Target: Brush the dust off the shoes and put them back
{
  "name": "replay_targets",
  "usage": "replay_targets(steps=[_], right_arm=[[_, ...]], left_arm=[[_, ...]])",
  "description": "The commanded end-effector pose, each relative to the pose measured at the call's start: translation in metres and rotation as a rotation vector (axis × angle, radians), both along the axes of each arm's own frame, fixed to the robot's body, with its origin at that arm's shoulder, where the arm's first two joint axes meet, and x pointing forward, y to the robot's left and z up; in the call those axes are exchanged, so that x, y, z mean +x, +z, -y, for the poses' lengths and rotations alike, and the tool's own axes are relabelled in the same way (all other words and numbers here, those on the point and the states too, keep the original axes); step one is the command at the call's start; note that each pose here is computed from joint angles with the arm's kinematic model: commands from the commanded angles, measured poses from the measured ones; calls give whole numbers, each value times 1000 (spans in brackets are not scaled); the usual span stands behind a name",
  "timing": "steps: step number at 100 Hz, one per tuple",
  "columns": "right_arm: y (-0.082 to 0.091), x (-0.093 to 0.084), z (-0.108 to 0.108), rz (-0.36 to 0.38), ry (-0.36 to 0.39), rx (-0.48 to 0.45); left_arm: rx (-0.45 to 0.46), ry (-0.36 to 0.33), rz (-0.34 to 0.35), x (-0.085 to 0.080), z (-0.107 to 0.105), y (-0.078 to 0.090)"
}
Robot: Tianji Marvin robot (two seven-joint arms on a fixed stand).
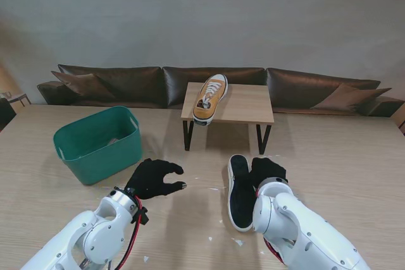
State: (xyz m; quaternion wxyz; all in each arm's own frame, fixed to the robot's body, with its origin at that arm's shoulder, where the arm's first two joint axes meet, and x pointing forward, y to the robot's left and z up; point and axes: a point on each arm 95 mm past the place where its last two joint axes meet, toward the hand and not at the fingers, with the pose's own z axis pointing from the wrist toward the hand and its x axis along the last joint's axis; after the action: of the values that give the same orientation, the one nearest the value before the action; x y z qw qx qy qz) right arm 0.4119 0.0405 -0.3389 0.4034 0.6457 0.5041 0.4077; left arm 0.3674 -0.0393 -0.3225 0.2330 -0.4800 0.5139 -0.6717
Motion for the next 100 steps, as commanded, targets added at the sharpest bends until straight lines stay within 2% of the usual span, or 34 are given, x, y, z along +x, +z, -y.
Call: replay_targets(steps=[1,22,45,73,100], right_arm=[[0,-1,4,-23,-2,-4],[-1,2,6,-113,-16,27],[-10,5,-5,-186,9,44],[-17,3,-22,-199,49,71],[-22,3,-37,-197,33,145]], left_arm=[[5,-8,-26,-1,1,-4],[9,-11,-27,-1,1,-4],[13,-8,-33,-2,-1,-4],[10,2,-42,-5,-2,-5],[9,6,-41,-6,-3,-5]])
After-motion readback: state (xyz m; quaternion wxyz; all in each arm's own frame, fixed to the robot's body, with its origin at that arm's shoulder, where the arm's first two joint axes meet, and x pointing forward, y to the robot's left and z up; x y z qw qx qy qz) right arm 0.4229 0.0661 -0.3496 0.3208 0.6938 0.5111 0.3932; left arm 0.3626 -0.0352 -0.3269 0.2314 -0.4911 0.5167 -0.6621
